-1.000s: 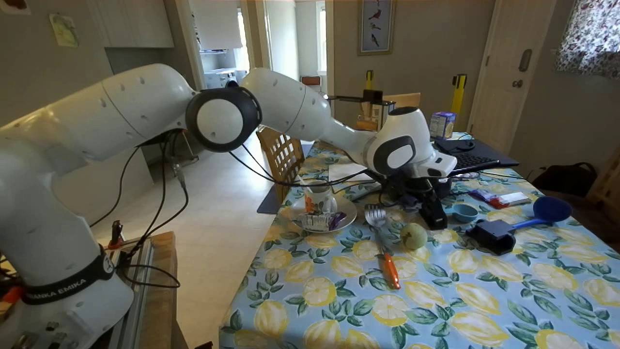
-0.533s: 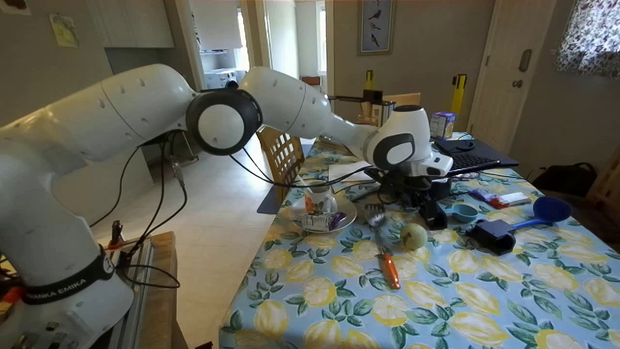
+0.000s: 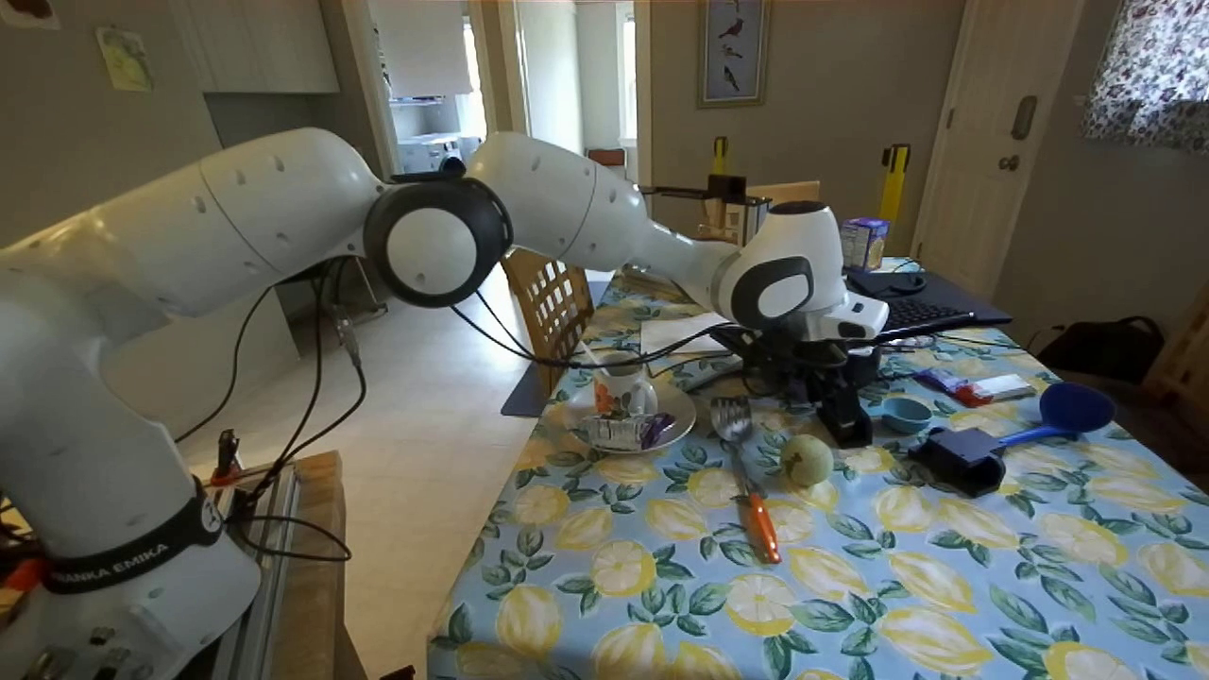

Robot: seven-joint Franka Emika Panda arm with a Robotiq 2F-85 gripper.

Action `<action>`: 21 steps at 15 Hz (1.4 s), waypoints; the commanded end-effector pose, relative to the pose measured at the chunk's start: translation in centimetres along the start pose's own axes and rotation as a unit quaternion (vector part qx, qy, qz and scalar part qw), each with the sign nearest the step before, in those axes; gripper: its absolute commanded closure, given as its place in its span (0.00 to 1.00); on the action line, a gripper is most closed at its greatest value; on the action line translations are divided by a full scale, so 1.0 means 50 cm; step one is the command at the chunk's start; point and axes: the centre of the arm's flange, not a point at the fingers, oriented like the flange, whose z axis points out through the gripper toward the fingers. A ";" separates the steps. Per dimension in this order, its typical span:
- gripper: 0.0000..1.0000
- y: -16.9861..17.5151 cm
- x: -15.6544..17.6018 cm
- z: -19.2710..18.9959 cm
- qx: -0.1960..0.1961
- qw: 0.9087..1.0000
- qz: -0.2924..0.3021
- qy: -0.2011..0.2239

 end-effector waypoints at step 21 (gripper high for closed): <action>0.66 -0.008 0.046 0.045 0.008 0.998 0.022 0.061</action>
